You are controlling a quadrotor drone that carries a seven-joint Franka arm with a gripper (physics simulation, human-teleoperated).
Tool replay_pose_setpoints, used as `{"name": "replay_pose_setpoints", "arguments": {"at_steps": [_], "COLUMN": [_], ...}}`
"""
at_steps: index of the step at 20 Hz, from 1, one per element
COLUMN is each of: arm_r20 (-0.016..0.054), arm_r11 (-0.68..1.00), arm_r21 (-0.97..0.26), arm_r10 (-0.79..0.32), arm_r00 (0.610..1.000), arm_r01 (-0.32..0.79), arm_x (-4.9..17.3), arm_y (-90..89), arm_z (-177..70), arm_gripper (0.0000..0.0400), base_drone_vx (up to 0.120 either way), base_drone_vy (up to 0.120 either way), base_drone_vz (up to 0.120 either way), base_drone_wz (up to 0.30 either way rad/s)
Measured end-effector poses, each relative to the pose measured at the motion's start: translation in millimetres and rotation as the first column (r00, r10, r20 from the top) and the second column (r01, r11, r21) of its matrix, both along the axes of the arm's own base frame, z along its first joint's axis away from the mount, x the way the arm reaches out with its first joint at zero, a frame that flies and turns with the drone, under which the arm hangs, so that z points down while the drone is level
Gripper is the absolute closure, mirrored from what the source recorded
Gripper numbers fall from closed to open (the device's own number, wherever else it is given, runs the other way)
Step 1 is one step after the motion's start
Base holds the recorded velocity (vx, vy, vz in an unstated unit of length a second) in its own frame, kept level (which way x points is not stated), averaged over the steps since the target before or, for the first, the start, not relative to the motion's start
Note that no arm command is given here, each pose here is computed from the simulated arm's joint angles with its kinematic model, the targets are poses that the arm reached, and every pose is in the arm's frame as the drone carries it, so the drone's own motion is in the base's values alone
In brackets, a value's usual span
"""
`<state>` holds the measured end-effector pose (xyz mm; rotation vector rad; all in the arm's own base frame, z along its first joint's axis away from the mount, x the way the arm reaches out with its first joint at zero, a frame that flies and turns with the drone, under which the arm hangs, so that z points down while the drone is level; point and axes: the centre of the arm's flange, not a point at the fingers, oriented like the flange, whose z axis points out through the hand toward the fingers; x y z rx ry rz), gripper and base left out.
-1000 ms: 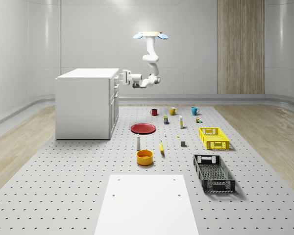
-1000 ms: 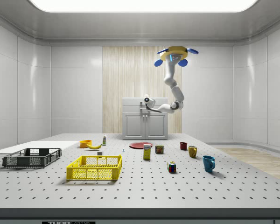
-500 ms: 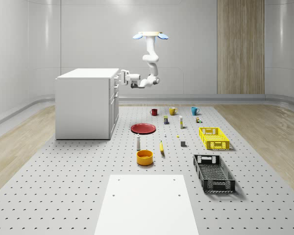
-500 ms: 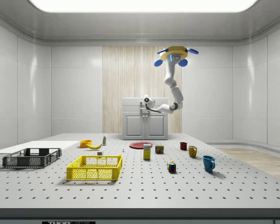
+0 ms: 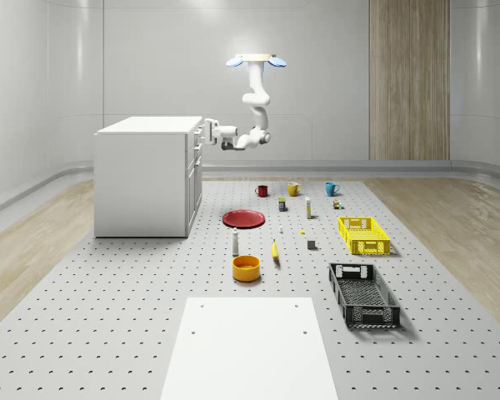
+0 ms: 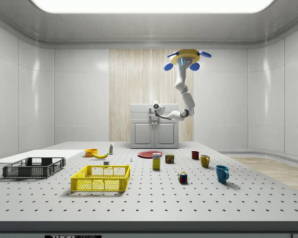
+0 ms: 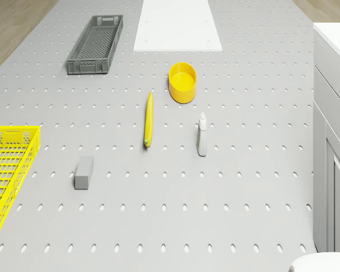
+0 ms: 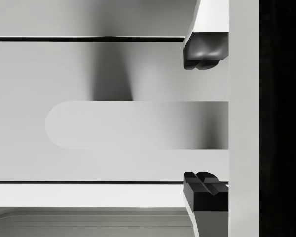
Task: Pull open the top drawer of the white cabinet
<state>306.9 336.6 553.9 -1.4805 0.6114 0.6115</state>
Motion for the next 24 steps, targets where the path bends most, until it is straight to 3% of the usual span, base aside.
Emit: {"name": "replay_pose_setpoints", "arguments": {"at_steps": [24], "arm_r20": [0.0001], "arm_r11": [1.0], "arm_r21": [0.0], "arm_r10": [-0.001], "arm_r00": [1.0], "arm_r01": [0.001], "arm_x": [0.1], "arm_y": [0.7], "arm_z": [-4.4], "arm_gripper": [0.0095], "base_drone_vx": [0.0], "base_drone_vy": [0.0], "base_drone_vz": [0.0], "base_drone_wz": [0.0]}}
